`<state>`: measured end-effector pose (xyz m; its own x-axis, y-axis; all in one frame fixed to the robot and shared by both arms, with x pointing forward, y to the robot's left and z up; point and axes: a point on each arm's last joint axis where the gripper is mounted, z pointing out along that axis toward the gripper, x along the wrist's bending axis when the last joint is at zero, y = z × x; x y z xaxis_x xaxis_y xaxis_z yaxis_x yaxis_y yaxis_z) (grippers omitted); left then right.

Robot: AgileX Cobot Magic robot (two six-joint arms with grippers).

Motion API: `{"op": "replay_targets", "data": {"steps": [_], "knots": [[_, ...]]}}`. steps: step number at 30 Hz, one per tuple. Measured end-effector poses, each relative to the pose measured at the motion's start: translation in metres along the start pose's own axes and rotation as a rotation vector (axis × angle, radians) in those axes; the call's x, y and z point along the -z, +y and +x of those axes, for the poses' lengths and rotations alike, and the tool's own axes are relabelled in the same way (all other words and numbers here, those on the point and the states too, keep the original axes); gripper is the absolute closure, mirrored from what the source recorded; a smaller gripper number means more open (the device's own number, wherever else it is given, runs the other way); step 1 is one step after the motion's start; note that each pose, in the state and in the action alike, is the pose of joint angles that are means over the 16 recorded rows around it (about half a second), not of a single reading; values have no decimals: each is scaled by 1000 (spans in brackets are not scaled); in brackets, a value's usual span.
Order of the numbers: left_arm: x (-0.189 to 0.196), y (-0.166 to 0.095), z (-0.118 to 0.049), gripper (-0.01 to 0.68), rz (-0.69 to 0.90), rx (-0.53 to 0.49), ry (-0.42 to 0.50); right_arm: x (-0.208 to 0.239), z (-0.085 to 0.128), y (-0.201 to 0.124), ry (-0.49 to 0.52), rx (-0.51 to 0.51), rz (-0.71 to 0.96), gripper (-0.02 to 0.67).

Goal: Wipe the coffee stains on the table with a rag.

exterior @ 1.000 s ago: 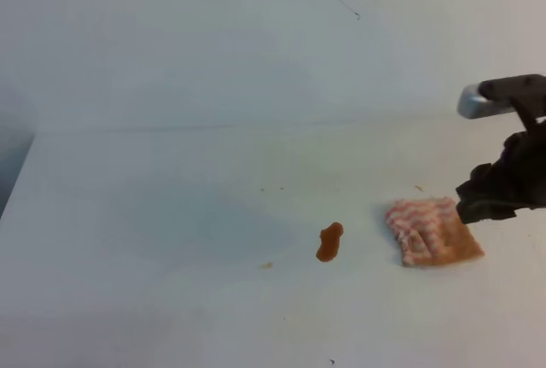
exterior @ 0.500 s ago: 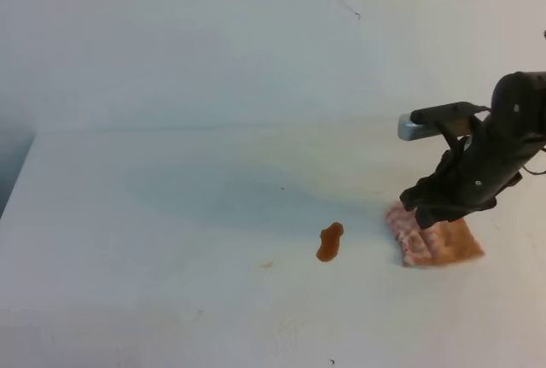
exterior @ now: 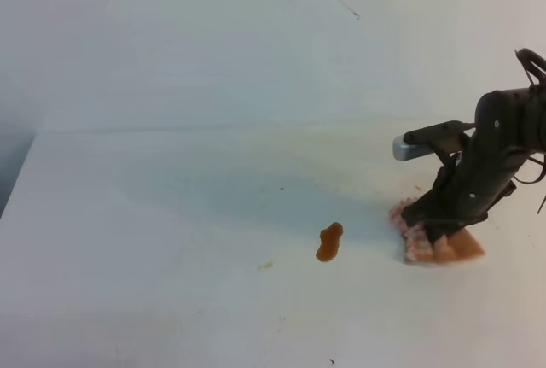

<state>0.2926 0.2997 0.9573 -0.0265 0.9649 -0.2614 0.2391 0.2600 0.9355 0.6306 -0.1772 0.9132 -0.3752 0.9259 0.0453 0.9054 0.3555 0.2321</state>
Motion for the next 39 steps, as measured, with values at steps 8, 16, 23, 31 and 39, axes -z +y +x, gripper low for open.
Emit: {"op": "replay_targets", "data": {"steps": [8, 16, 23, 31, 39], "knots": [[0, -1, 0, 673, 0, 0, 0, 2, 7, 0, 5, 48, 7, 639], [0, -1, 0, 673, 0, 0, 0, 23, 42, 10, 18, 154, -76, 645], [0, 1, 0, 673, 0, 0, 0, 44, 100, 22, 62, 292, -169, 645], [0, 1, 0, 672, 0, 0, 0, 31, 148, 27, 85, 380, -155, 645], [0, 1, 0, 672, 0, 0, 0, -7, 146, 29, 9, 371, -77, 645]]}}
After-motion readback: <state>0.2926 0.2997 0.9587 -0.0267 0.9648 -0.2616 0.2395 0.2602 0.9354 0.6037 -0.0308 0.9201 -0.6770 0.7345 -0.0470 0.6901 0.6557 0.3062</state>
